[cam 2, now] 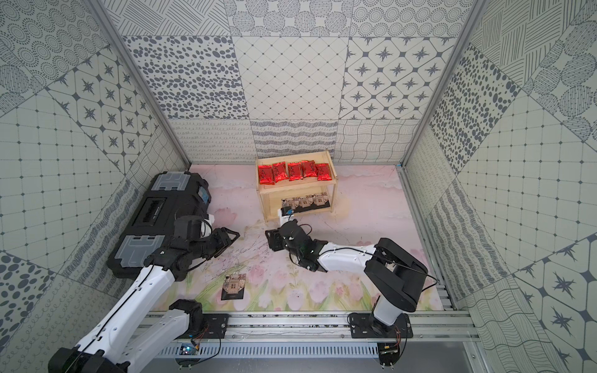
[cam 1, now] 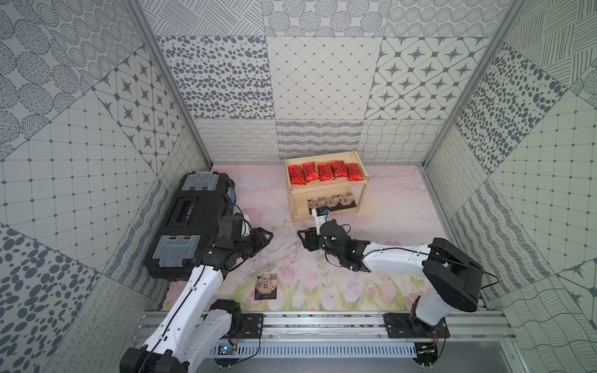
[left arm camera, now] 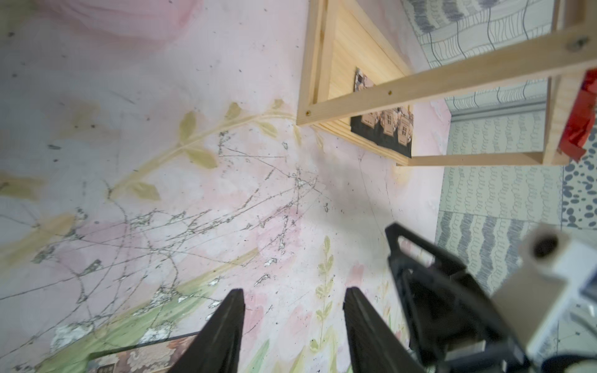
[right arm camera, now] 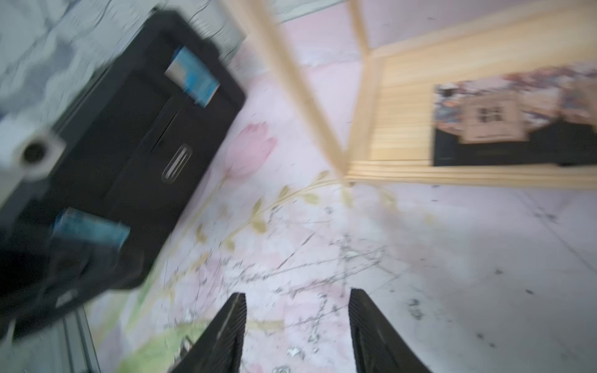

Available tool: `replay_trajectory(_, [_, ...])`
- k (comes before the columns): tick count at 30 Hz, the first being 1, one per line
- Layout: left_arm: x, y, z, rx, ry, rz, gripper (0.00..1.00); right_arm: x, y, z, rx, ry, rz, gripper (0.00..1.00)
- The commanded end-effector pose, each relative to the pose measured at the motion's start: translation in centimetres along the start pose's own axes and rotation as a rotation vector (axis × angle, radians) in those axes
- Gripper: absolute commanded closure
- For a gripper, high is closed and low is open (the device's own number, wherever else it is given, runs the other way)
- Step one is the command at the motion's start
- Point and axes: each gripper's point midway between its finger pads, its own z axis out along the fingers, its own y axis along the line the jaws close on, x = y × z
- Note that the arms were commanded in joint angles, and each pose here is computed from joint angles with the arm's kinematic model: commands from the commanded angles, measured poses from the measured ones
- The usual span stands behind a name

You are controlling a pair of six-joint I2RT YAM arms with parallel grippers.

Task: Place the tea bags on the shelf by color
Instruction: Place the tea bag on the shelf, then pick up the tea bag from the center of the board.

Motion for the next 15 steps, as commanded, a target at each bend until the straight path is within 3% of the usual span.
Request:
replay_trajectory(1, [1.0, 2.3, -0.6, 0.002, 0.096, -0.189, 0.45, 2.7, 5.4, 0.4, -0.064, -0.053, -0.474, 0.41])
replay_trajectory(7, [0.6, 3.9, 0.2, 0.007, 0.087, -0.297, 0.44, 9.1, 12.2, 3.6, -0.159, -0.070, -0.860, 0.36])
replay_trajectory(15, [1.2, 5.0, 0.6, -0.013, 0.081, -0.328, 0.43, 12.7, 11.8, 5.3, -0.183, 0.021, -0.930, 0.33])
